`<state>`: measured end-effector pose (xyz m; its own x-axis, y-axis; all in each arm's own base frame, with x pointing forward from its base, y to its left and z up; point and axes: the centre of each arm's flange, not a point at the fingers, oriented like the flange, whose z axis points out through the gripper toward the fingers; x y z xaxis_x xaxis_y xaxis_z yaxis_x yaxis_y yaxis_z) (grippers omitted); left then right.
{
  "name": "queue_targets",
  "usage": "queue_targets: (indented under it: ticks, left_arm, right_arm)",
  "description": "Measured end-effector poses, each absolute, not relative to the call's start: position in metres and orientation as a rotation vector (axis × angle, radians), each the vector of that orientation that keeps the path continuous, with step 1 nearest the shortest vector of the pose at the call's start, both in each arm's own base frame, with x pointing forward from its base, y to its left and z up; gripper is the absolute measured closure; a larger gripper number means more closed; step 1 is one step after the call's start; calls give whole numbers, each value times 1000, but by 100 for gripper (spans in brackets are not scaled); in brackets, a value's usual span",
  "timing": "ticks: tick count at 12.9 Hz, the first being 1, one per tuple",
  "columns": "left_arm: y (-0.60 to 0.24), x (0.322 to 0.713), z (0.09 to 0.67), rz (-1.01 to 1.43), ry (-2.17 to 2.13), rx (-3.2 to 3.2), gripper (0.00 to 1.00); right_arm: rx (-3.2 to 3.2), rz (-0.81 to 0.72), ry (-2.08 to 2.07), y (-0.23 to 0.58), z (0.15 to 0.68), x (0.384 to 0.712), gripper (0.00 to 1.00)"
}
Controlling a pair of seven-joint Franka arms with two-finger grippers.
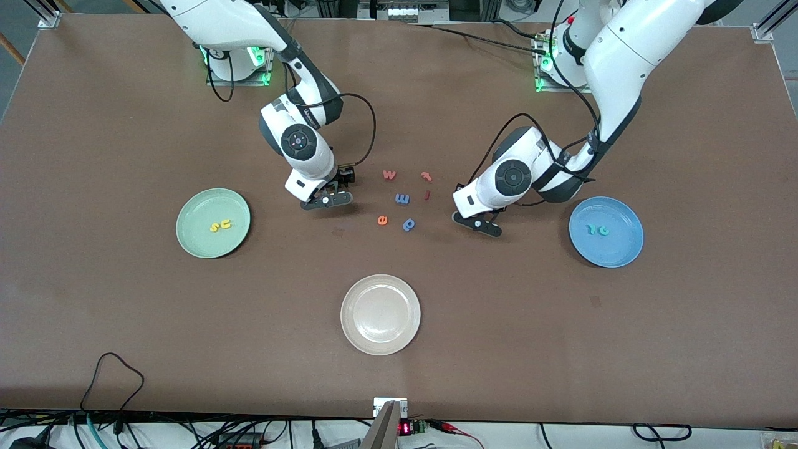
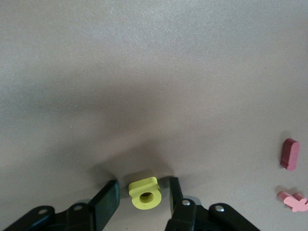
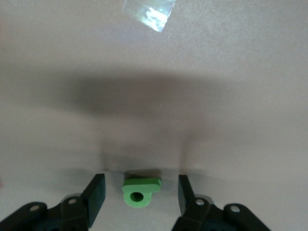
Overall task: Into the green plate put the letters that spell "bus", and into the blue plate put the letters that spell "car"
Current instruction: 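Grasp the yellow d with the left gripper while the right gripper grasps green p, then place the d on the blue plate while the right gripper places the p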
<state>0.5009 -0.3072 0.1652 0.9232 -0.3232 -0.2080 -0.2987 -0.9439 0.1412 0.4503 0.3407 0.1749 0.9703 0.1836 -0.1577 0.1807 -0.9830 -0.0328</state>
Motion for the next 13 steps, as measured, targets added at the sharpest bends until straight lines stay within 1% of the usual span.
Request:
queue_targets:
  ticks: [1, 2, 3, 4, 5, 6, 10, 11, 12, 13]
  left_arm:
    - [-307, 501, 165, -348, -482, 2975, 52]
    - [-308, 500, 165, -345, -483, 2974, 57]
    - [-308, 500, 165, -343, -484, 2973, 58]
    - [-311, 499, 166, -339, -490, 2969, 67]
    - [-311, 499, 166, -339, -490, 2969, 67]
    - [-312, 499, 166, -338, -490, 2969, 69]
    - [-310, 502, 171, -322, -485, 2972, 69]
    - [-306, 508, 180, -302, -475, 2981, 69]
    - [-297, 518, 197, -279, -454, 3002, 69]
    - [-281, 530, 217, -255, -419, 3029, 69]
  right_arm:
    - [-3101, 254, -288, 341, 174, 449, 34]
    - [-3102, 259, -290, 340, 173, 448, 34]
    - [-3103, 263, -290, 340, 172, 447, 39]
    - [-3104, 267, -291, 339, 171, 446, 40]
    - [-3105, 268, -291, 339, 170, 445, 41]
    - [-3105, 268, -292, 339, 170, 445, 42]
    - [-3105, 267, -293, 340, 171, 445, 46]
    - [-3105, 266, -292, 339, 171, 445, 50]
    - [-3105, 266, -292, 339, 171, 445, 50]
    - [-3105, 264, -292, 339, 172, 446, 57]
